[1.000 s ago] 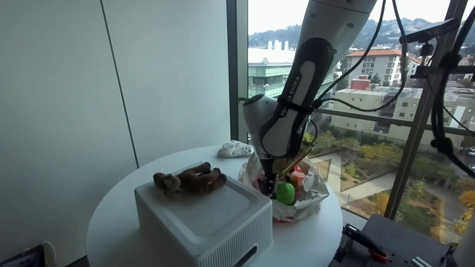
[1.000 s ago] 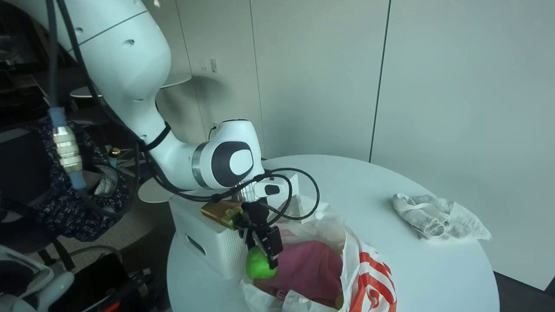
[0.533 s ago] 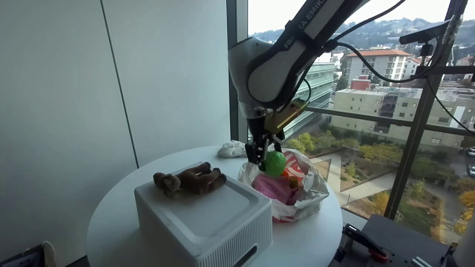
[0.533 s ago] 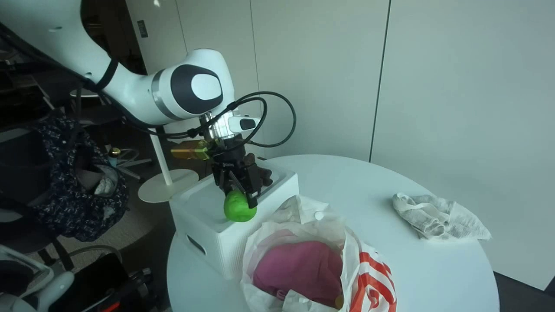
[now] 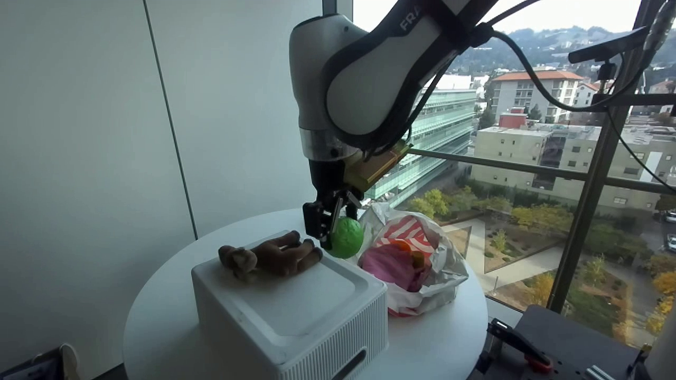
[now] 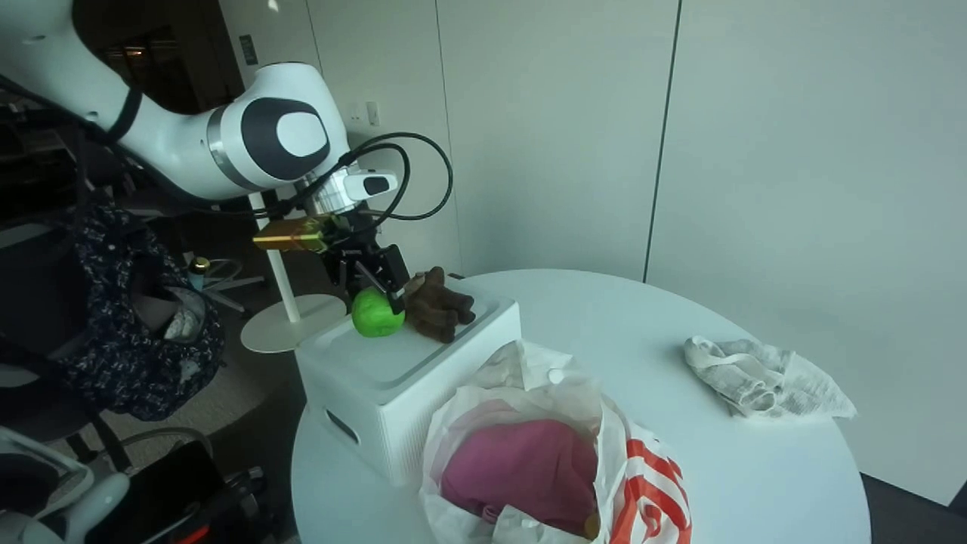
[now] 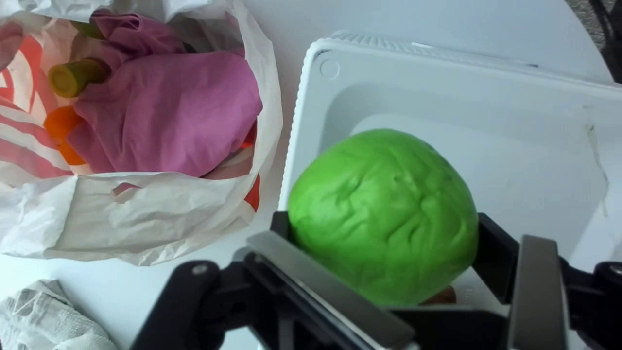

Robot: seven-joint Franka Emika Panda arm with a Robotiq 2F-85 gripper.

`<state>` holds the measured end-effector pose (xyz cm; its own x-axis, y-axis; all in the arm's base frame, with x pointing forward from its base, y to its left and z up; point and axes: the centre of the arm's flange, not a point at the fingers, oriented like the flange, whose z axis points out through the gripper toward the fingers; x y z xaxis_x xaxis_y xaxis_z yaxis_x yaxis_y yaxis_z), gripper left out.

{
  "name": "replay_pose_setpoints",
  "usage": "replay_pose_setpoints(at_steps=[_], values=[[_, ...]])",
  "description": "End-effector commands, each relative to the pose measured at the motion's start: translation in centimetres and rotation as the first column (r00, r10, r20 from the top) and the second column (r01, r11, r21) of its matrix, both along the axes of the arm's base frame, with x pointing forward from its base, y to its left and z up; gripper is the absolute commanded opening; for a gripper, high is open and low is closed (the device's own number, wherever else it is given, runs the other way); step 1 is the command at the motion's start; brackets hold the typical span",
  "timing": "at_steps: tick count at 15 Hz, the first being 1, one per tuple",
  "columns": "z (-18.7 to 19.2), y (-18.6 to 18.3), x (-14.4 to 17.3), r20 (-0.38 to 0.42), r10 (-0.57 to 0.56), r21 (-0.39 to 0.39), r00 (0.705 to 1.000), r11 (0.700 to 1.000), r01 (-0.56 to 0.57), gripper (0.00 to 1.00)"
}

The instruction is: Remove some items from the plastic bag, put them on the white basket and leave the yellow container in the plastic bag

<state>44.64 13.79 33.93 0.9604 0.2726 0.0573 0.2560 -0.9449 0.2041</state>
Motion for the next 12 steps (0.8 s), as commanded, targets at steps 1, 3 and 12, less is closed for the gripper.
replay_pose_setpoints(at_steps=[1, 3, 12], values=[[-3.2, 1.8, 0.3, 0.016, 0.054, 0.019, 0.998, 0.998, -0.055, 0.64], [-4.6, 2.7, 0.6, 0.019, 0.075, 0.021, 0.997, 0.997, -0.075, 0.64], [-8.3, 5.1, 2.3, 0.086, 0.160, 0.000, 0.983, 0.987, -0.161, 0.98]])
